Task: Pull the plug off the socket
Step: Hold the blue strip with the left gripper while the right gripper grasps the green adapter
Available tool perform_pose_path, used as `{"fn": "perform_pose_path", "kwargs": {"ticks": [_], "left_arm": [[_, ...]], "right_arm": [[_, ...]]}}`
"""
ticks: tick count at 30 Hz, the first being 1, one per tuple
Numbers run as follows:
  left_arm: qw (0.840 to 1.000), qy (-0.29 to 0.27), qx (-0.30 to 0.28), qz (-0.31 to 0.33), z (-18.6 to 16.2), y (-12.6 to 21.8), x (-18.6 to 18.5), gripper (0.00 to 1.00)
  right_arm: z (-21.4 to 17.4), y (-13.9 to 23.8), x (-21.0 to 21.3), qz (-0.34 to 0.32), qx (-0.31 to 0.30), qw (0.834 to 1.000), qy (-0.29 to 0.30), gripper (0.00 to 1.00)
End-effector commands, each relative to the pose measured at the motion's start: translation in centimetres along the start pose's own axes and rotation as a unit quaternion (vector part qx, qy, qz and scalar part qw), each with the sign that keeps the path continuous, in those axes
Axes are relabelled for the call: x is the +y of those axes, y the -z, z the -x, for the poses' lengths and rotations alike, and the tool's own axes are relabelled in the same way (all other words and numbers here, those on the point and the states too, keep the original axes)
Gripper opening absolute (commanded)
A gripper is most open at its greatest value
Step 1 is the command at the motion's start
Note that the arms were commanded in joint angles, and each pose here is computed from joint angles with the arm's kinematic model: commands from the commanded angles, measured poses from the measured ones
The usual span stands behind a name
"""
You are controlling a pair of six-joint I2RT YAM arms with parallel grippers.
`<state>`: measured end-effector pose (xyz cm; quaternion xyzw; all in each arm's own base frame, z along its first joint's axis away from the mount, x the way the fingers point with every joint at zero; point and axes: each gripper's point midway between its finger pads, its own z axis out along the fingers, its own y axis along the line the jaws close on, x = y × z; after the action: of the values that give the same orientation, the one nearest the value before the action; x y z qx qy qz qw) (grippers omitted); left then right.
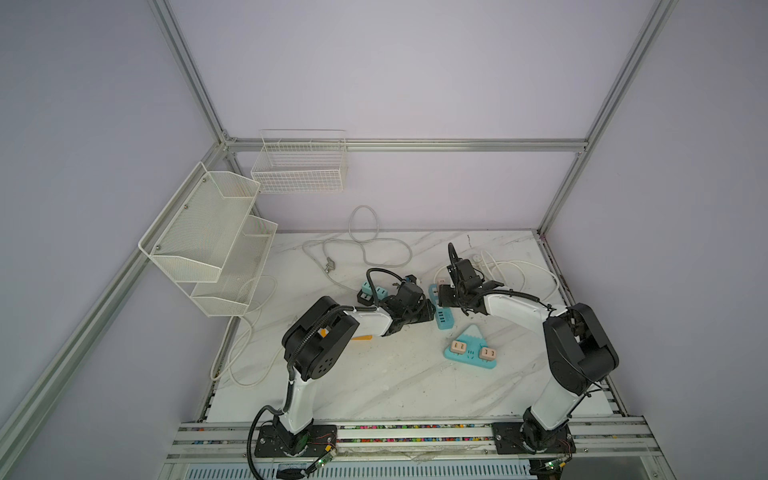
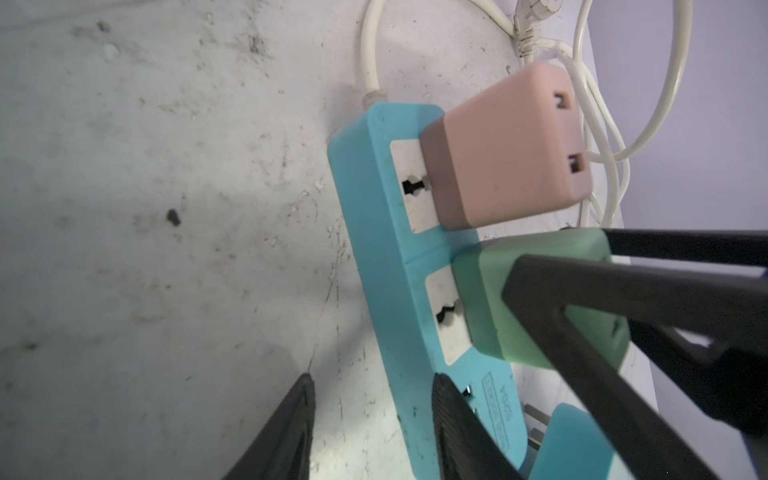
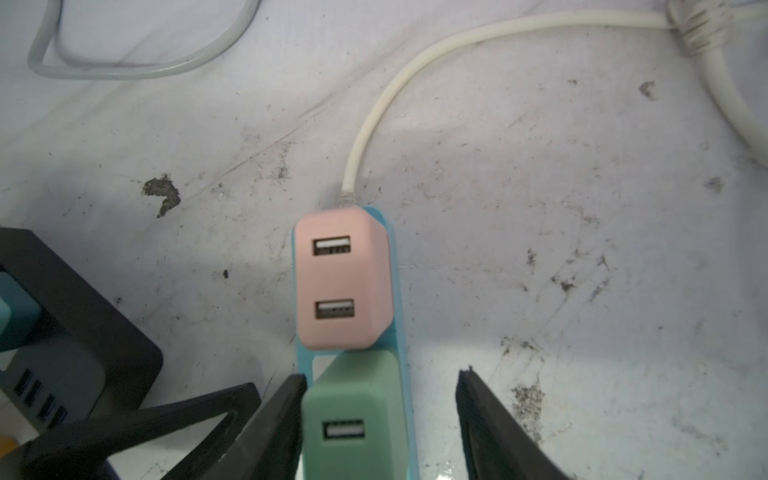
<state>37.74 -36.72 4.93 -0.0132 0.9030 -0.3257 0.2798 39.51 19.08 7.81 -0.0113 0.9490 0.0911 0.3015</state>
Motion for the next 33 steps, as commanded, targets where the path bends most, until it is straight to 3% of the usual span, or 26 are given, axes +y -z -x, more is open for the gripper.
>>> {"fn": "perform_pose_path", "kwargs": {"ticks": [1,21,33], "left_arm": [[0.998,0.001,-0.038,-0.052,3.6,0.3,-3.8,0.47],[0.998,-0.001,-0.022,-0.056,3.1,-1.0,-3.4,0.38],[0.999,0.002,-0.013,-0.041,2.5,-1.3,-2.5,0.37]], "right_arm": [[0.5,-0.2,0.4,-0.005,-0.007,1.000,0.007,0.59],[-0.7,-1.5,0.0,-0.026,0.017,0.999,0.033,0.46],[-1.6,-2.3,0.2,-0.021,0.033,0.998,0.040,0.28]]}}
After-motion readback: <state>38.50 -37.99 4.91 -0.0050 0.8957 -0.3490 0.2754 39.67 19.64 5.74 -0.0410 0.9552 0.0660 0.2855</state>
